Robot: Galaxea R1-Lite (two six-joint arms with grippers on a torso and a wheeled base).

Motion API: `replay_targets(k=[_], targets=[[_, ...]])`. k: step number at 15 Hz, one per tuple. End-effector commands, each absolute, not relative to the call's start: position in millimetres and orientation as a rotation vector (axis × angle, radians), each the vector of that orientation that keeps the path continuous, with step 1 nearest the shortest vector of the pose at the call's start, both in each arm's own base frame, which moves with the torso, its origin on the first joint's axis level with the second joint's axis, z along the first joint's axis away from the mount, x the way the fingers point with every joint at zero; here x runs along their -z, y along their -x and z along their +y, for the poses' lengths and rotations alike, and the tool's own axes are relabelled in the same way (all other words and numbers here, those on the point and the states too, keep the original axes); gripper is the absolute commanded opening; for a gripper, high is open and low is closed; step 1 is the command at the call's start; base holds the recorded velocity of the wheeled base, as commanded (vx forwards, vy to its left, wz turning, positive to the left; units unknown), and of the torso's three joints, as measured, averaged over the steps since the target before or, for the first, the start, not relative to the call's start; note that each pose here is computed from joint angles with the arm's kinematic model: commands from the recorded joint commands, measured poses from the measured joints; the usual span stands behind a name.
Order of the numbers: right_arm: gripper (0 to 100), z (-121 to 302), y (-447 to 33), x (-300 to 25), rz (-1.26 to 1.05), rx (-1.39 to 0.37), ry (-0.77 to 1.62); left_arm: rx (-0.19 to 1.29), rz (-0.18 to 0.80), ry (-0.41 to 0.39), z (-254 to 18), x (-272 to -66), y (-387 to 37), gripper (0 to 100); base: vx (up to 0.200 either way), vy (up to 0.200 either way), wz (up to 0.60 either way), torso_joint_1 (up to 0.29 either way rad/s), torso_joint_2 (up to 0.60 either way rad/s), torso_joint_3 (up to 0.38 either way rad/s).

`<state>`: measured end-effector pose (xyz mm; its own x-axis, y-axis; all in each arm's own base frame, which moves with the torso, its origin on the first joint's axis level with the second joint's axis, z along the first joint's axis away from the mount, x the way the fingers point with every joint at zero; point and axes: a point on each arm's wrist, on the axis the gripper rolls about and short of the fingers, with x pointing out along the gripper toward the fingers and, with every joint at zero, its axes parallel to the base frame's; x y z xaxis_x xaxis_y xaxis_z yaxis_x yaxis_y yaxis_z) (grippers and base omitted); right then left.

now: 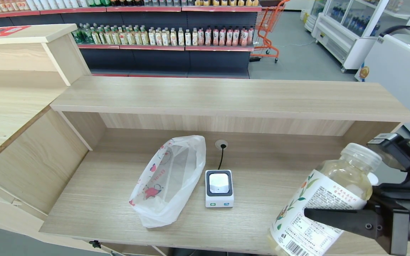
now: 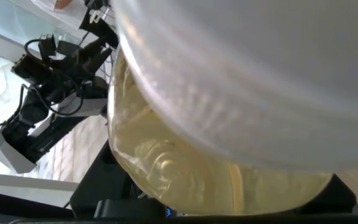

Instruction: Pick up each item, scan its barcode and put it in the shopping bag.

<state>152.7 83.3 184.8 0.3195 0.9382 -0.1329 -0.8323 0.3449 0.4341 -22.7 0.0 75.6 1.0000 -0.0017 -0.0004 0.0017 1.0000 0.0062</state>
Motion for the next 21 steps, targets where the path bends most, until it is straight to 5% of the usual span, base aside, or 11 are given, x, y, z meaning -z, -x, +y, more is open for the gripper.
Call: replay_targets(k=[1,4,7,10,15,21], targets=[[0,85,-151,-187,0.382,-1.203,-0.304,0.002,0.002,-0.006,0,-76,23,100,0.000,0.000,0.00,0.000,0.00,0.000],[0,84,-155,-184,0.315,-1.156,-0.197,0.002,0.000,-0.006,0,-76,23,100,0.000,0.000,0.00,0.000,0.00,0.000],[0,73,-178,-167,0.103,-0.916,0.278,0.002,0.002,-0.006,0,-76,23,100,0.000,0.000,0.00,0.000,0.00,0.000],[0,61,-187,-163,-0.115,-0.862,0.659,0.002,0.002,-0.006,0,-76,23,100,0.000,0.000,0.00,0.000,0.00,0.000],[0,59,-189,-157,-0.432,-1.109,0.927,0.002,0.002,-0.006,0,-76,23,100,0.000,0.000,0.00,0.000,0.00,0.000],[0,57,-193,-141,-0.503,-1.109,1.099,0.002,0.002,-0.006,0,-76,23,100,0.000,0.000,0.00,0.000,0.00,0.000]])
